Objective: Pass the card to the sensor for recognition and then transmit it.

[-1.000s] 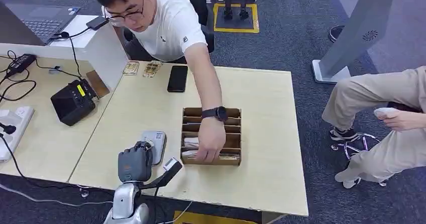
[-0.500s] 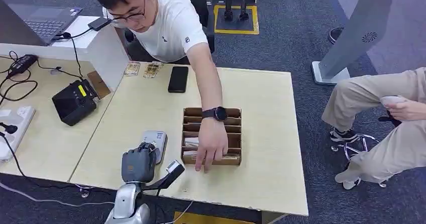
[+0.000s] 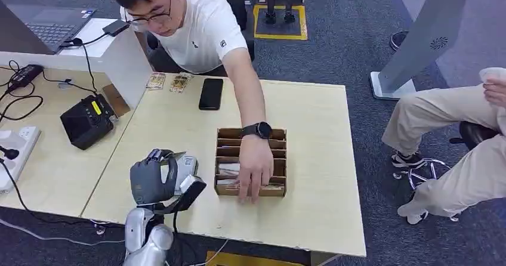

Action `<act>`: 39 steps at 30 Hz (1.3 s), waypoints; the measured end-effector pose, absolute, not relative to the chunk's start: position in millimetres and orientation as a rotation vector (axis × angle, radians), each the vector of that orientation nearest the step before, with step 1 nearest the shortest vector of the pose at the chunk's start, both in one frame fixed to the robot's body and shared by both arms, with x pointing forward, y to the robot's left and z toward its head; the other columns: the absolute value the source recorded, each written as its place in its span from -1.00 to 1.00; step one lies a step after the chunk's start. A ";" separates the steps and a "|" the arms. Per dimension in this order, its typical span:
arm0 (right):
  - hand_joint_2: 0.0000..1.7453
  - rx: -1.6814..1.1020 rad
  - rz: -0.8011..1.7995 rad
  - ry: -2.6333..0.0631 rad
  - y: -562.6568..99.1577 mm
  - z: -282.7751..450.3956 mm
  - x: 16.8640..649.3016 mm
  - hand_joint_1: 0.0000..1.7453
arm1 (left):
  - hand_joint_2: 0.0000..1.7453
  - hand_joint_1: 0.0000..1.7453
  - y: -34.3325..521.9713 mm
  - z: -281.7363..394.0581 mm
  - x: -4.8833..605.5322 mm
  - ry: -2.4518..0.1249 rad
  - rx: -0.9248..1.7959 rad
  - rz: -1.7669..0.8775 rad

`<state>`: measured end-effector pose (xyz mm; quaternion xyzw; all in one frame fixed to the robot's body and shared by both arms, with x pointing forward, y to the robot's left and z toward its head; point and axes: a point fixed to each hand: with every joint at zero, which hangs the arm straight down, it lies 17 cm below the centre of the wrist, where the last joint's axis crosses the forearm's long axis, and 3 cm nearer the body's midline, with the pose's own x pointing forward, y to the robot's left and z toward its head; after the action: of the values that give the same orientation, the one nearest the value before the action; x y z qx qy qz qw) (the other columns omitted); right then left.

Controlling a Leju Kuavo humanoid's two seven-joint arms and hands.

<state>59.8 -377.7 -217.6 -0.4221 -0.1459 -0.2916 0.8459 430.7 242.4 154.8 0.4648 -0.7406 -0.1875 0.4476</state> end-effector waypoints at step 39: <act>1.00 -0.875 -0.526 -0.353 -375.1 -216.9 78.3 -1.00 | 1.00 -1.00 254.7 252.4 460.1 -2.020 1.010 -0.025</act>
<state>78.3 -375.1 -216.9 -0.4165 -0.1678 -0.2502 0.8577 460.1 254.7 252.4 0.4044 -0.8086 -0.0100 0.4273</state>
